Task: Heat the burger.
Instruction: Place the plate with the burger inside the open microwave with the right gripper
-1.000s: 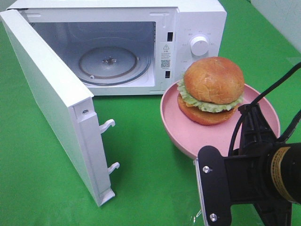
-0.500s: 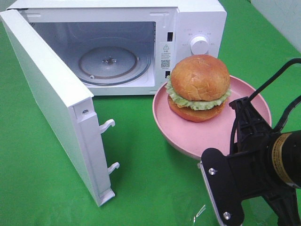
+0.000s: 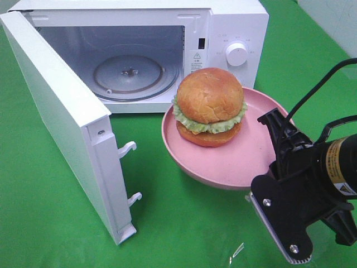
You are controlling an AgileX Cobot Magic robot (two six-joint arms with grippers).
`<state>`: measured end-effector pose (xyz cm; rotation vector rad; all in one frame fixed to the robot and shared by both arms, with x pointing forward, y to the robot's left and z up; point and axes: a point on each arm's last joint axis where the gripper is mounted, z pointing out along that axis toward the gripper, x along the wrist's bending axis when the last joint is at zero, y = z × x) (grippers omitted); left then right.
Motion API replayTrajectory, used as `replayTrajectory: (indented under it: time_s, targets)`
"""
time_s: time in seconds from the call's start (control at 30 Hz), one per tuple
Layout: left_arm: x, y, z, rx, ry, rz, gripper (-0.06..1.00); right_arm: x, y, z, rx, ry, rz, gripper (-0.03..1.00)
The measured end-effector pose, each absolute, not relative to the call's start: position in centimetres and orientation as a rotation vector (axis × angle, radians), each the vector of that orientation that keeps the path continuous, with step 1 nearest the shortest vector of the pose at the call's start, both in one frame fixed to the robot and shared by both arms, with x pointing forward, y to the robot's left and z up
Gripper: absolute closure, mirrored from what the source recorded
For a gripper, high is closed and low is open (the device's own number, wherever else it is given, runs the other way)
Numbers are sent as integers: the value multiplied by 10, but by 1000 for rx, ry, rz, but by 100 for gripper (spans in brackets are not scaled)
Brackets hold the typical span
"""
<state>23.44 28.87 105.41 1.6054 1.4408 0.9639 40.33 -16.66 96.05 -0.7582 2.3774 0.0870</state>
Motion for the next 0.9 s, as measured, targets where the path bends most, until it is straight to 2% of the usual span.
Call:
replayTrajectory:
  time_s: [0.5,0.9]
  targets:
    - [234,289,1054,1605,1441,964,-4,402,-175,955,-935,2446,137,92]
    - [234,289,1054,1605,1441,964,-4,405,-169,959,-836,2506,222,92]
